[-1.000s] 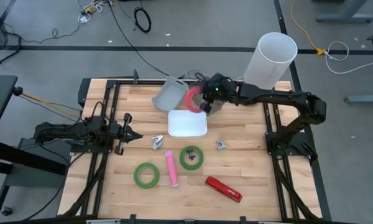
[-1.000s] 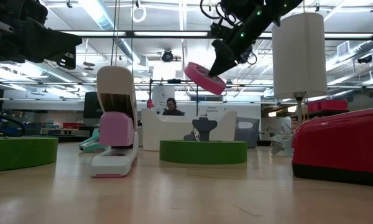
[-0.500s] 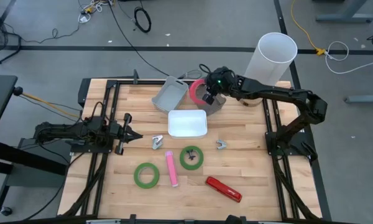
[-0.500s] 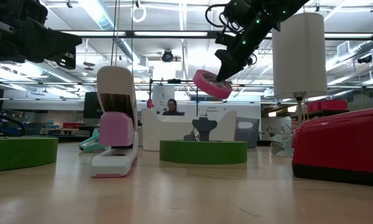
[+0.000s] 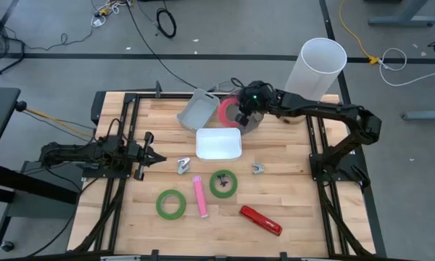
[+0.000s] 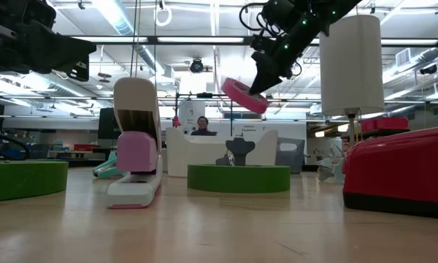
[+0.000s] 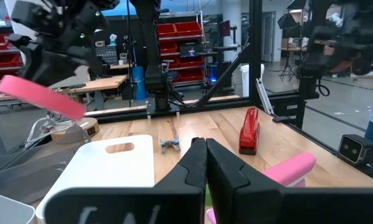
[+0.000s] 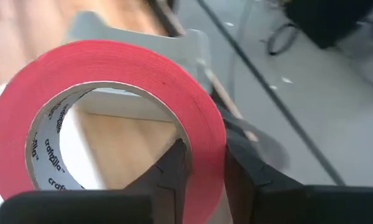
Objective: Pick and place Stapler, Stapler remover, tape
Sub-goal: Put the pink tape into the white bin
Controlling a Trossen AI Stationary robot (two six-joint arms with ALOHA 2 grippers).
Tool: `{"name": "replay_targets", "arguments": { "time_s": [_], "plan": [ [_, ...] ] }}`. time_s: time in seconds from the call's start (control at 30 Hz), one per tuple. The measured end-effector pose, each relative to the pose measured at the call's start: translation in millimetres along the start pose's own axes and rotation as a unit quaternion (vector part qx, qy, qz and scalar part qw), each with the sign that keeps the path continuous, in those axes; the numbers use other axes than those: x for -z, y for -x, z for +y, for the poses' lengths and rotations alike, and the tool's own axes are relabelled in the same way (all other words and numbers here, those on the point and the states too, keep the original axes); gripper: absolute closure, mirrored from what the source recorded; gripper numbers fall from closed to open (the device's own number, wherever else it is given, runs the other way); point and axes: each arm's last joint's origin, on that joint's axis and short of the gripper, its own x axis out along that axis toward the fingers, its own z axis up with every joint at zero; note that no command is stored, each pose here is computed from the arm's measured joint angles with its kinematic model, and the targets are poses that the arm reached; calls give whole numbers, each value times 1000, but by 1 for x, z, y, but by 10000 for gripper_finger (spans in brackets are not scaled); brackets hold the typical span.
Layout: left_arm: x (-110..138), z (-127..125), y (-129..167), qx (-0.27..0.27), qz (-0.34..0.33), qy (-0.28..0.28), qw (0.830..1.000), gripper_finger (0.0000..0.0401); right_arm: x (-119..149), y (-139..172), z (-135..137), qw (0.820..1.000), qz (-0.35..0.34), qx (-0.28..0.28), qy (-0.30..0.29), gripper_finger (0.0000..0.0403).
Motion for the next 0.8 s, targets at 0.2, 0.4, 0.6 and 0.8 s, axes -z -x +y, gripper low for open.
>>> {"name": "replay_targets", "arguments": {
  "time_s": [0.2,0.4,0.6,0.8],
  "plan": [
    [0,0,0,0,0,0,1000,394,-6,4,22,997,-30,-77,12,321],
    [0,0,0,0,0,0,1000,394,-8,8,39,992,-42,-115,19,321],
    [0,0,0,0,0,0,1000,394,-2,-5,55,991,-20,-129,33,321],
    [0,0,0,0,0,0,1000,394,8,-27,67,990,16,-135,43,321]
  ]
}}
